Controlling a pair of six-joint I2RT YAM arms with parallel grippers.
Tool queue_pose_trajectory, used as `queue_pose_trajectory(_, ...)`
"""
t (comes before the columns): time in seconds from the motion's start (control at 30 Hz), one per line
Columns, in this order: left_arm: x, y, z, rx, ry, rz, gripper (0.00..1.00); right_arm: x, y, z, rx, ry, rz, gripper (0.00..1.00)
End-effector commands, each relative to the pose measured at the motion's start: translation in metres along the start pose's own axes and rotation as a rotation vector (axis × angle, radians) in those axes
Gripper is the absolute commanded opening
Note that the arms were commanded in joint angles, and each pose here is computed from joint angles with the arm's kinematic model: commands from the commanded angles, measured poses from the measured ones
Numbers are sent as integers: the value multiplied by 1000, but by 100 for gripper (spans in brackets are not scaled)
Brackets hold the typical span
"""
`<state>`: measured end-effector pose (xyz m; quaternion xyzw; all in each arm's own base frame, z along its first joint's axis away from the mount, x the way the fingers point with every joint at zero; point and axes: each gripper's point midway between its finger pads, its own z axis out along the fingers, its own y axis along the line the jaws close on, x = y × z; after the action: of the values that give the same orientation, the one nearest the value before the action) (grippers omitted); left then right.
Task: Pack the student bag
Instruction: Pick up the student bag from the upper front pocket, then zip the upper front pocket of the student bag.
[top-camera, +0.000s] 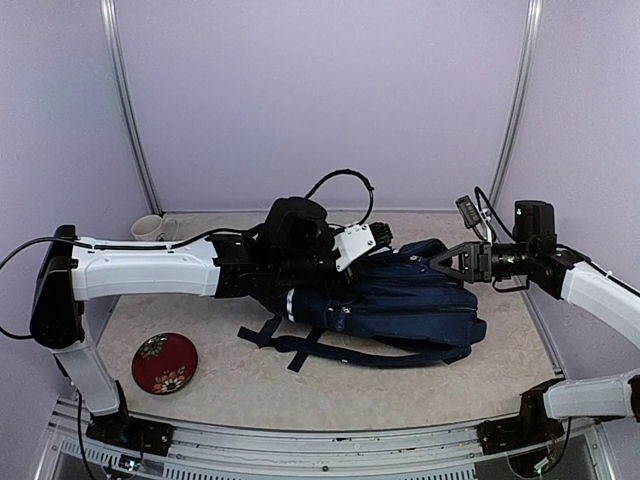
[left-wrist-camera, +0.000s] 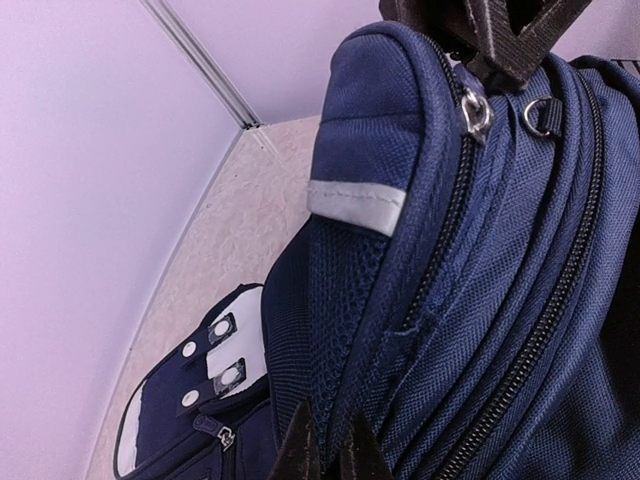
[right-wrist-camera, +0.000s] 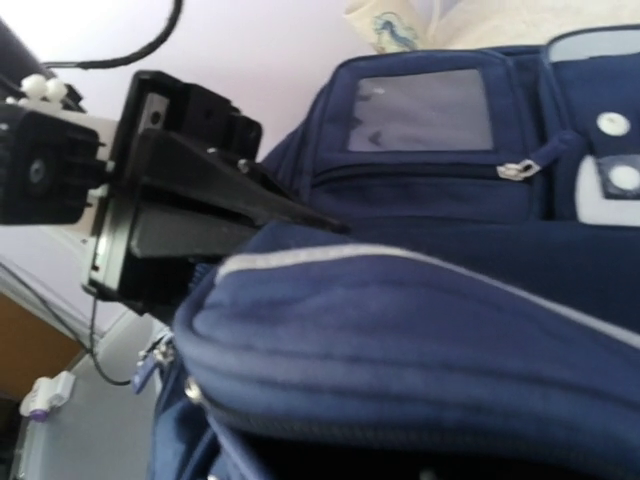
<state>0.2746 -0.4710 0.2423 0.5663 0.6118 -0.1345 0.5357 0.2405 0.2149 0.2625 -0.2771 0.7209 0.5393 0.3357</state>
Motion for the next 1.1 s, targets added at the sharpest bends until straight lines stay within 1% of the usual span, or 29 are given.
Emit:
queue_pose_trajectory(0.0,-13,32,-12,-116,-23,-5,0,-1,21,10,-114,7,-69,41)
queue_pose_trajectory(0.1,-13,31,-11,-113,-22,-4,0,-1,27,15,-131,8,-92,36)
queue_pose_trajectory(0.17,-12,30,-10,-110,-20,-4,0,-3,29,16,-144,2,-95,30)
queue_pose_trajectory(0.2,-12,30,-10,-110,-18,-4,0,-4,30,17,-149,0,-100,23)
queue_pose_trajectory(0.23,-12,30,-10,-110,-18,-4,0,-4,30,17,-144,2,-95,4)
queue_pose_trajectory(0.27,-12,30,-11,-112,-16,-4,0,-5,28,17,-132,0,-98,0)
queue_pose_trajectory(0.47,-6,32,-14,-123,0,8,0,3,25,15,-86,24,-84,0)
queue_pose_trajectory(0.6,5,35,-17,-125,25,9,0,3,20,5,-4,34,-67,0)
queue_pose_trajectory(0.67,15,40,-20,-133,48,7,0,-2,10,-8,71,22,-42,0)
queue_pose_trajectory(0.8,33,44,-31,-130,79,-11,0,4,-24,-36,256,36,27,0)
queue_pose_trajectory(0.93,46,35,-47,-77,76,7,0,13,-47,-51,347,56,59,0)
queue_pose_trajectory(1.0,51,22,-56,-17,59,50,0,14,-51,-53,355,60,58,0)
queue_pose_trajectory(1.07,55,8,-67,35,33,95,0,16,-51,-49,328,63,61,0)
